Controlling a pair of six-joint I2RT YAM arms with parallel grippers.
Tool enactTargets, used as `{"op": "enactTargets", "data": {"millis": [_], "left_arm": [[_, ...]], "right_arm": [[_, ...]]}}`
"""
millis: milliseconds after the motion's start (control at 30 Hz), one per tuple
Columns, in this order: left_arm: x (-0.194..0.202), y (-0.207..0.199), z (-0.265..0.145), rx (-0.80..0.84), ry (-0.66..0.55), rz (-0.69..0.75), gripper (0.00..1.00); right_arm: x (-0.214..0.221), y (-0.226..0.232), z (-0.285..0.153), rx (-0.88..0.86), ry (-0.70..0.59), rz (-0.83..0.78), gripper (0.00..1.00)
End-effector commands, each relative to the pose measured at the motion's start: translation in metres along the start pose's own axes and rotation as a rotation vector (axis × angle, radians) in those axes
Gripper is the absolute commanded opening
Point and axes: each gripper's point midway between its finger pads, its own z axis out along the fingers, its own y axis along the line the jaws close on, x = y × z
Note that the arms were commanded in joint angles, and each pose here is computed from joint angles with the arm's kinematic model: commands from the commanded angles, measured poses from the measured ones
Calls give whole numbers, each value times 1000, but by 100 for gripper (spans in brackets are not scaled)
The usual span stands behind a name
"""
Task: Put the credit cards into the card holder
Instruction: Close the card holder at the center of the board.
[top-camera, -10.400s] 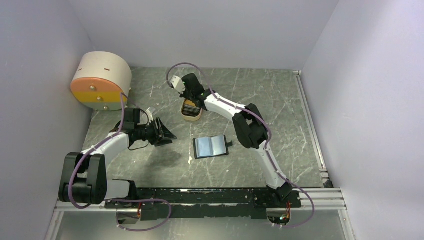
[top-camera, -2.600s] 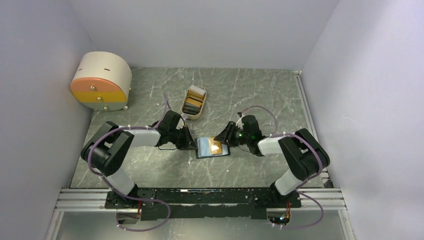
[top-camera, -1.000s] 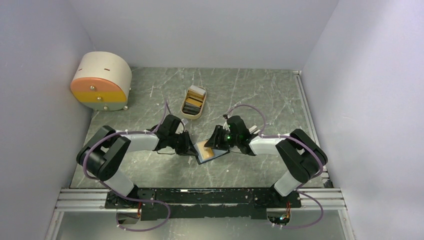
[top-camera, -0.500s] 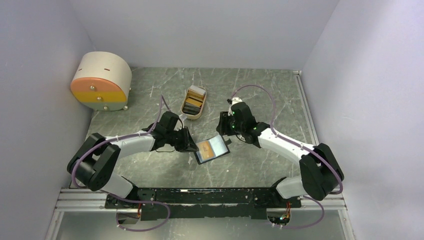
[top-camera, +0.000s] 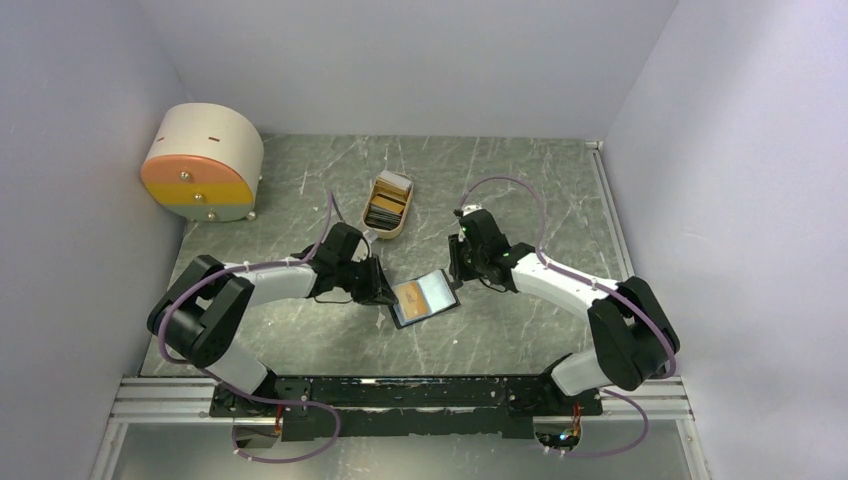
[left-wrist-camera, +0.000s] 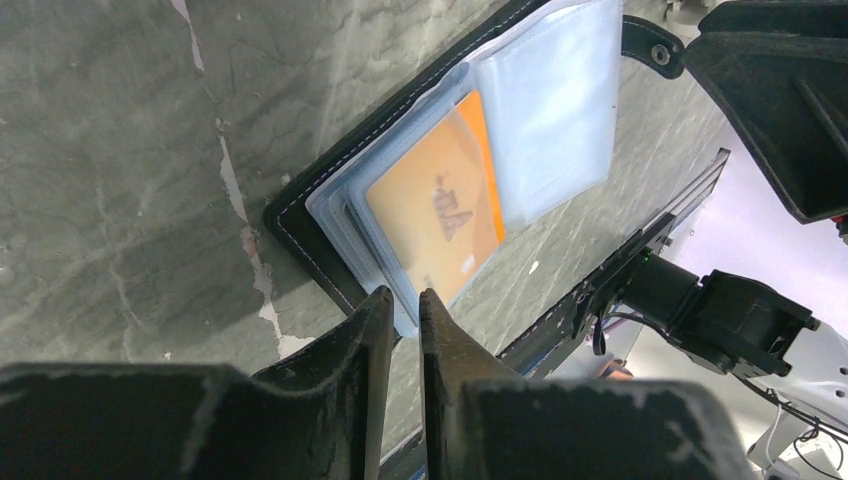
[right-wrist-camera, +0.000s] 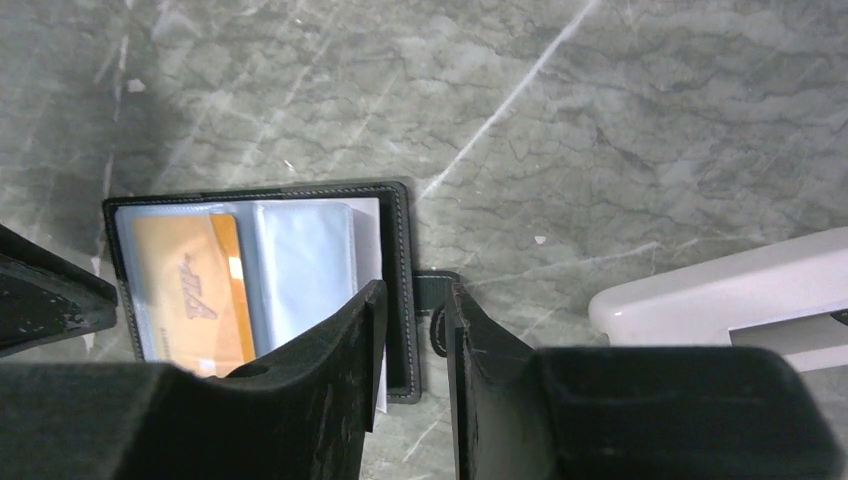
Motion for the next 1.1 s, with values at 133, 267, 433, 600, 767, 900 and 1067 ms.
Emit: {"op": "enactTargets", "data": {"millis": [133,267,433,600,767,900,1067], "left_arm": [[-3,1,6,-12,-4,27,21],[-5,2,7,-11,-4,27,22],[-4,4,10,-14,3,24,21],[-4,5,11,-19,5,22,22],[-5,2,11,-8,3,27,21],[-4,3,10,-9,2,29,21],[-3,-1,8,9,5,31,22]], "right_arm": [[12,-9,-2,10,31,17,30],[12,-10,-2,3,31,27,26],[15,-10,-1,-5,43,36,19],[14,-12,-3,8,37,38,19],[15,-11,-3,1,40,45,18],[18,-12,-3,6,48,51,16],[12,2,-8,-58,39,82,0]]}}
